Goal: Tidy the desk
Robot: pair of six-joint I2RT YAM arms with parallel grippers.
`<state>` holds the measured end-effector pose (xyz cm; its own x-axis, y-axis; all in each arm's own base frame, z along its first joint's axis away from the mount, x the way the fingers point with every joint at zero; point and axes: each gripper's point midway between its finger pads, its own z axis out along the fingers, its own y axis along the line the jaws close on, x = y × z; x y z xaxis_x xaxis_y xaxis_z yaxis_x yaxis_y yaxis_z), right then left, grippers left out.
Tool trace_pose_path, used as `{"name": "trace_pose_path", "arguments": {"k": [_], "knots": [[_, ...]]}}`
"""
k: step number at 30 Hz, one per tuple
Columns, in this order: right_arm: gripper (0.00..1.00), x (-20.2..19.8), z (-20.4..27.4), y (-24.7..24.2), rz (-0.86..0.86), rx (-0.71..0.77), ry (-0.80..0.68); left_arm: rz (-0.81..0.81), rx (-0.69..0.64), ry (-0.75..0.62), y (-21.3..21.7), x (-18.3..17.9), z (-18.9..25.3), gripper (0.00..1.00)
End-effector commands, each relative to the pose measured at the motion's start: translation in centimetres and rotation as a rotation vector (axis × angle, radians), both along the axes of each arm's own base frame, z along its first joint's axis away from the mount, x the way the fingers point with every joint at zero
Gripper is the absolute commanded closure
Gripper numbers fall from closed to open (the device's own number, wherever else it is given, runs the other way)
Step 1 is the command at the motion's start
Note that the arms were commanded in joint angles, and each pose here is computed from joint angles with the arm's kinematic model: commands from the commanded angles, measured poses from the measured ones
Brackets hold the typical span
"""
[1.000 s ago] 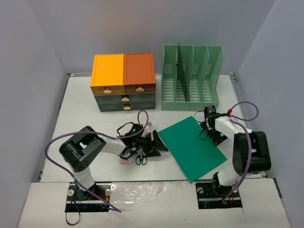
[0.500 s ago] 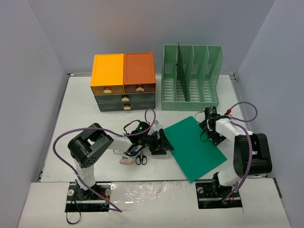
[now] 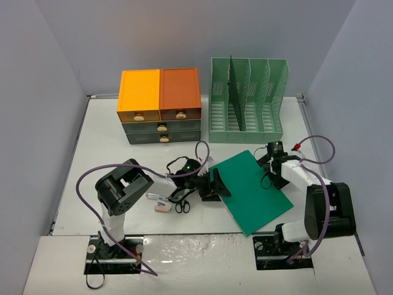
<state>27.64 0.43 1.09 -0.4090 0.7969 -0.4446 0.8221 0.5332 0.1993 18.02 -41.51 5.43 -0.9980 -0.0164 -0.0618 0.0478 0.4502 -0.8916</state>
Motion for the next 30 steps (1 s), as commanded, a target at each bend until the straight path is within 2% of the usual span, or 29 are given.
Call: {"name": "trace_pose_path", "arguments": {"k": [1,14,16,18,21,22,30], "knots": [[0.07,-3.8,-2.3,4.2,0.043,0.190,0.126,0.036,0.002,-0.066,-1.3,0.7,-0.7,0.38],[0.07,-3.0,-2.1,6.6,0.092,0.226,0.140,0.069,-0.035,-0.116,-2.1,1.9,0.5,0.38],[0.06,-2.9,-2.2,6.6,0.093,0.219,0.140,0.072,-0.035,-0.118,-2.2,2.0,0.5,0.44],[0.06,-2.9,-2.2,6.5,0.095,0.212,0.140,0.073,-0.031,-0.118,-2.2,2.1,0.7,0.56],[0.06,-3.0,-2.3,6.4,0.098,0.203,0.145,0.067,-0.014,-0.123,-2.0,2.0,0.8,0.90],[0.06,-3.1,-2.3,6.3,0.097,0.200,0.143,0.062,-0.008,-0.128,-1.9,1.9,0.8,0.99],[0.06,-2.3,-0.5,5.6,0.076,0.160,0.084,0.022,0.041,-0.179,-1.1,1.0,1.6,1.00]]}}
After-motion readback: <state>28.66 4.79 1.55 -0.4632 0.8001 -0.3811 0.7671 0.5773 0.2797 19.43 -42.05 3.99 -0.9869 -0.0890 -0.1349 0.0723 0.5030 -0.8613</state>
